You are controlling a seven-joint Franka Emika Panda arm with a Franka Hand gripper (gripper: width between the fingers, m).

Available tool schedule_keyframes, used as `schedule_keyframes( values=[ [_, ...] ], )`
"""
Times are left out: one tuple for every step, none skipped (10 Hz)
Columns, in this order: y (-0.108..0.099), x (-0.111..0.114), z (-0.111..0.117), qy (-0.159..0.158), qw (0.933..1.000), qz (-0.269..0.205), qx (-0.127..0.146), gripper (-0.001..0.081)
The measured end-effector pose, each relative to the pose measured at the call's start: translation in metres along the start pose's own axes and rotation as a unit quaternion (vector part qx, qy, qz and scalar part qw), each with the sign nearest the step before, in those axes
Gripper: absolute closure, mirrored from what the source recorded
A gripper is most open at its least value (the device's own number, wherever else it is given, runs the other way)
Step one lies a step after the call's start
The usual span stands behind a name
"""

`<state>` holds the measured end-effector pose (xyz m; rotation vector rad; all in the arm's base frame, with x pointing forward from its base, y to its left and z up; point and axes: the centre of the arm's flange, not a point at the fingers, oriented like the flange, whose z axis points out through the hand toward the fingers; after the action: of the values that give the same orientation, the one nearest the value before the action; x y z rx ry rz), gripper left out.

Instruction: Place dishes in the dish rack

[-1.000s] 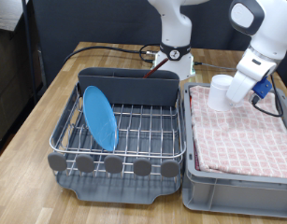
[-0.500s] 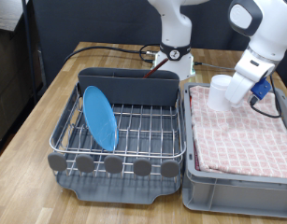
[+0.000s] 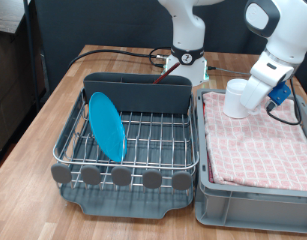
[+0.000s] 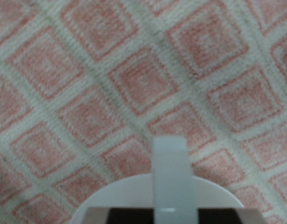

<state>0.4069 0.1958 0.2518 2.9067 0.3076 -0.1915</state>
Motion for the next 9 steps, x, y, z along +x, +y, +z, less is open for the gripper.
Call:
schedule_keyframes(
  values=[
    [0.002, 0.000, -0.007, -0.001, 1.0000, 0.003, -0.001, 0.0734],
    [0.004, -0.001, -0.014, -0.003, 1.0000, 0.006, -0.002, 0.0734],
    [0.007, -0.002, -0.022, -0.004, 0.9999, 0.010, -0.003, 0.0734],
    [0.010, -0.002, -0.031, 0.000, 0.9999, 0.014, -0.002, 0.0734],
    [0.014, -0.001, -0.041, 0.013, 0.9997, 0.022, 0.002, 0.0734],
    [0.020, 0.002, -0.052, 0.038, 0.9983, 0.043, -0.003, 0.0734],
    [0.028, 0.005, -0.064, 0.081, 0.9940, 0.070, -0.024, 0.0734],
    [0.038, 0.008, -0.077, 0.134, 0.9869, 0.083, -0.034, 0.0734],
    [0.044, 0.002, -0.081, 0.169, 0.9811, 0.088, -0.032, 0.0734]
  ],
)
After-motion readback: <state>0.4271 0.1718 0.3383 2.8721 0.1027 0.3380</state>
